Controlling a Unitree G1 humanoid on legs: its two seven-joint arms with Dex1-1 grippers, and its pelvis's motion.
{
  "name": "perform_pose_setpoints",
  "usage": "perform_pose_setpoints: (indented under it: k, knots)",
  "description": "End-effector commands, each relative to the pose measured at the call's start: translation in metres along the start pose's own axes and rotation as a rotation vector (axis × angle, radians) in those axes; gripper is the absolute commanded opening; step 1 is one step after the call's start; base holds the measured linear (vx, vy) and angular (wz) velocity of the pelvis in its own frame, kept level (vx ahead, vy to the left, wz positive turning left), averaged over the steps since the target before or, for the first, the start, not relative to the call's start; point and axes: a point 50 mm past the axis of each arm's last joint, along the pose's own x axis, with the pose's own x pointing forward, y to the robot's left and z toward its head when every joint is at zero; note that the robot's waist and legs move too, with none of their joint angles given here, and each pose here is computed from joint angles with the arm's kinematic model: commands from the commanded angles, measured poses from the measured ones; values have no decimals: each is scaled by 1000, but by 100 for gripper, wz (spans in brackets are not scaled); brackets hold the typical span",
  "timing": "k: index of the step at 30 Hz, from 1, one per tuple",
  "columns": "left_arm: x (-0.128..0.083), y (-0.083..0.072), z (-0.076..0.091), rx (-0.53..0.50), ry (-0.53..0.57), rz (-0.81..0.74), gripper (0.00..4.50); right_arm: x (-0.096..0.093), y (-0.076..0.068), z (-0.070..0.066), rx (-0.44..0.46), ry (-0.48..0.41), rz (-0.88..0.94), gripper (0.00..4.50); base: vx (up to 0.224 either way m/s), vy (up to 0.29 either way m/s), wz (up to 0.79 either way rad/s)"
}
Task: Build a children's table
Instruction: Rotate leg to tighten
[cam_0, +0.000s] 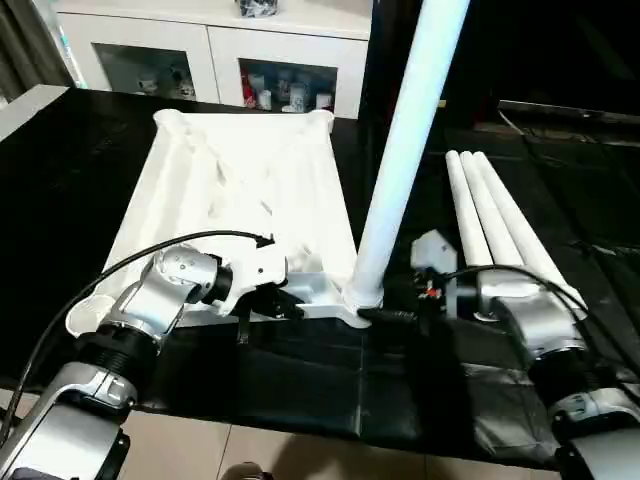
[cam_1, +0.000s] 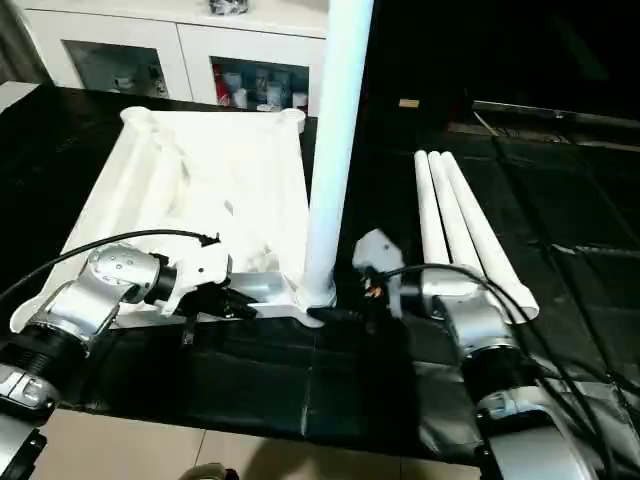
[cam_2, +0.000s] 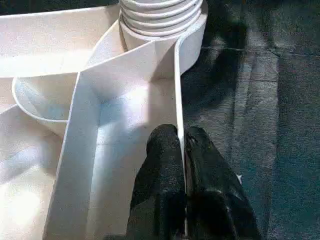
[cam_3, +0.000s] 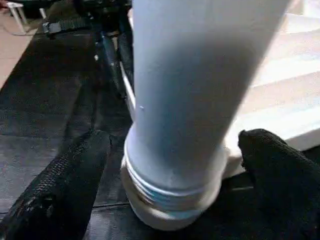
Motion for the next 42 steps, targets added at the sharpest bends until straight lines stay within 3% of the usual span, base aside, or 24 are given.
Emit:
perform_pose_setpoints:
  k: [1,9,10,14,16,25,31,37,40,42]
  knots:
    - [4,-2,5,48,16,-63,0,0,-3,6,-29,-3,21,412,0,0,0]
    - [2,-2,5,53,15,-88,0,4,-2,6,-6,-29,53,364,0,0,0]
    - [2,-2,5,53,15,-89,0,4,-2,6,-4,-29,54,334,0,0,0]
    - [1,-2,4,52,17,-93,0,4,-1,2,16,-22,74,321,0,0,0]
    - [1,-2,4,49,16,-94,0,4,1,0,25,-19,85,287,0,0,0]
    - [2,-1,4,15,-1,-89,0,8,7,-4,51,-38,109,267,0,0,0]
    - [7,0,3,-79,-45,-39,0,14,11,-7,110,-83,59,266,0,0,0]
    - [31,9,25,-256,-180,188,0,45,14,-17,313,-91,-194,266,0,0,0]
    - [45,14,47,-331,-236,320,0,71,14,-13,427,-136,-363,265,0,0,0]
    - [48,14,53,-354,-252,339,0,77,14,-11,447,-145,-395,264,0,0,0]
